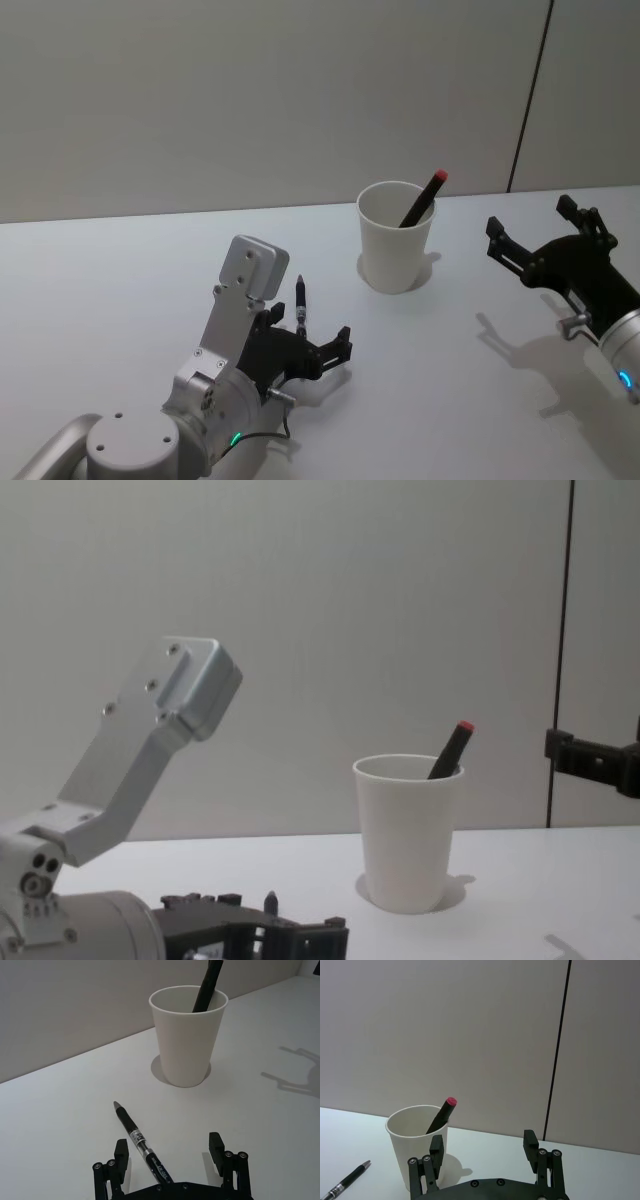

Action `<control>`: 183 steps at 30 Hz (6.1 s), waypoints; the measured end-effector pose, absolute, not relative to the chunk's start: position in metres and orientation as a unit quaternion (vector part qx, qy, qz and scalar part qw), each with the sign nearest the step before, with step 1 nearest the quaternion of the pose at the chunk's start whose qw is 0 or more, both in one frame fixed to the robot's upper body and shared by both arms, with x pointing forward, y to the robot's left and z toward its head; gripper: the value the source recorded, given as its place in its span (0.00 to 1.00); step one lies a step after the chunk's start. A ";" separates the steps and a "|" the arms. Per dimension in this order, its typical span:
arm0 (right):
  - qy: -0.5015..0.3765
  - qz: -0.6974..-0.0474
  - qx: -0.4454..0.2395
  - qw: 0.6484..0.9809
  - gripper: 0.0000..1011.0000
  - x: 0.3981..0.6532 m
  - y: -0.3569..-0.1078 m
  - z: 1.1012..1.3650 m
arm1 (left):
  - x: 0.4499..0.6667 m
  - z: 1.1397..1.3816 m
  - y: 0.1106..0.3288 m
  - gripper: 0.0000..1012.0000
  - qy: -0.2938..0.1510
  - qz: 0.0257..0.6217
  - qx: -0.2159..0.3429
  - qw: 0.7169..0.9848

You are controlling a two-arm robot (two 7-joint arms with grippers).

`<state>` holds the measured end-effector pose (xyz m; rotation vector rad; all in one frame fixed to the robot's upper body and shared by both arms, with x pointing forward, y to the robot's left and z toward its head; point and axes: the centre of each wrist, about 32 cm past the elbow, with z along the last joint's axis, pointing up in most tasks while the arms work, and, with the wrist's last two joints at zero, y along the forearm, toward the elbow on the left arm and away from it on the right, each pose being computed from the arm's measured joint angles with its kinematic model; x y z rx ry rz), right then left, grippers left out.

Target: Place the pen into the pen holder.

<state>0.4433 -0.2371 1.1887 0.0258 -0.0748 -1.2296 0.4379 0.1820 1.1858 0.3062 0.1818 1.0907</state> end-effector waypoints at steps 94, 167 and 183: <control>-0.035 -0.577 0.012 0.816 0.99 0.443 -0.237 1.189 | 0.449 1.182 0.165 0.98 0.110 0.546 0.185 0.810; -0.035 -0.577 0.012 0.816 0.99 0.443 -0.237 1.189 | 0.438 1.191 0.196 0.12 0.083 0.619 0.051 0.779; -0.035 -0.577 0.012 0.816 0.99 0.443 -0.237 1.189 | 0.436 1.196 0.209 0.12 0.042 0.591 -0.070 0.802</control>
